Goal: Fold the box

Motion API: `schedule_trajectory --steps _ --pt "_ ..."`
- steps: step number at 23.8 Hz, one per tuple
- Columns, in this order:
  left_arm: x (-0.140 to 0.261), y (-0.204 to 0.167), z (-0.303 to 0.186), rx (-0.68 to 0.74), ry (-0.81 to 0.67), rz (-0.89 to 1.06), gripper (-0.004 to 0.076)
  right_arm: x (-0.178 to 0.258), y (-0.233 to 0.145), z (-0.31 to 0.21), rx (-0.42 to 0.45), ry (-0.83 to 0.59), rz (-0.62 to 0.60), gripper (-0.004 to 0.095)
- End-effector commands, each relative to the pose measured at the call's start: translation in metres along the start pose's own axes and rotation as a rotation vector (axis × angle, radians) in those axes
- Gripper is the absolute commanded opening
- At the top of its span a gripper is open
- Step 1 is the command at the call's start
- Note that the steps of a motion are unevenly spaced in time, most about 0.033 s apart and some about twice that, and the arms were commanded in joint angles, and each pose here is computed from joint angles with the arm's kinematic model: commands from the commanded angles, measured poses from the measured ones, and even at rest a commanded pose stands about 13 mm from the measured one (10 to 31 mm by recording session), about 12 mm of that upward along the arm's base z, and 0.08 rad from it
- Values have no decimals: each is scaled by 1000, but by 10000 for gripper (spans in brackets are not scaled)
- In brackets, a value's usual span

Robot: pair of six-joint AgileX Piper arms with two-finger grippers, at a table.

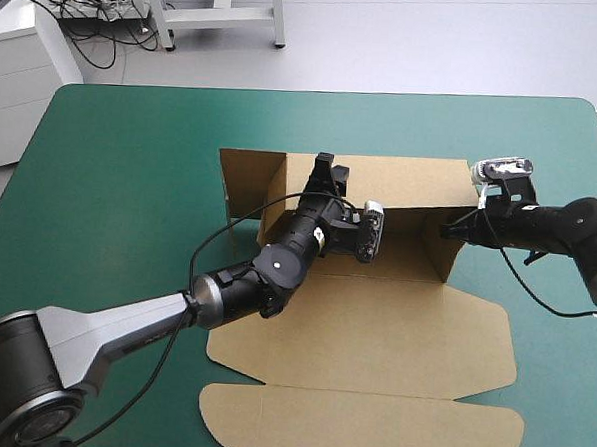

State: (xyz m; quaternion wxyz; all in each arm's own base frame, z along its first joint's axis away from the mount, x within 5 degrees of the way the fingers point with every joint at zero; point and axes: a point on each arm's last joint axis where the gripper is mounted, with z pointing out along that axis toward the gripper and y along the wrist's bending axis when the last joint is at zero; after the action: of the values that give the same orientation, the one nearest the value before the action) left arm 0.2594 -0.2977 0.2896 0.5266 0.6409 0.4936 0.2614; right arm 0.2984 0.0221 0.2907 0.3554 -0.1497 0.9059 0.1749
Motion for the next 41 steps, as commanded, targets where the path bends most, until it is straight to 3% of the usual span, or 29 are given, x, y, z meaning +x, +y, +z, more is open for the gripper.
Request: schedule_trajectory --steps 1,9,17,19,21,25,31,35,39,41 --pt "-1 21 -11 -73 -10 -11 451 -11 9 -9 -31 -70 9 0" --pt "-38 30 -43 -143 -142 -83 456 -18 -7 -6 114 -106 37 1" --pt "-65 44 -96 -263 -167 -152 453 -34 -11 -9 132 -135 46 1" --pt "-63 51 -108 -315 -135 -176 404 -38 -10 -13 140 -128 40 1" --pt "-56 62 -117 -359 -109 -208 295 -42 -9 -18 140 -109 36 0" --pt "-28 92 -135 -446 -77 -350 8 -50 -5 -28 128 -65 36 0" --pt "45 139 -160 -550 10 -598 -6 -57 6 -42 61 15 90 2" --pt "132 162 -174 -576 152 -894 -6 -69 24 -67 6 110 148 2" --pt "177 164 -178 -605 253 -1047 -6 -74 39 -68 39 188 111 2" --pt "215 154 -175 -589 381 -1208 -6 -72 51 -52 29 253 85 1"
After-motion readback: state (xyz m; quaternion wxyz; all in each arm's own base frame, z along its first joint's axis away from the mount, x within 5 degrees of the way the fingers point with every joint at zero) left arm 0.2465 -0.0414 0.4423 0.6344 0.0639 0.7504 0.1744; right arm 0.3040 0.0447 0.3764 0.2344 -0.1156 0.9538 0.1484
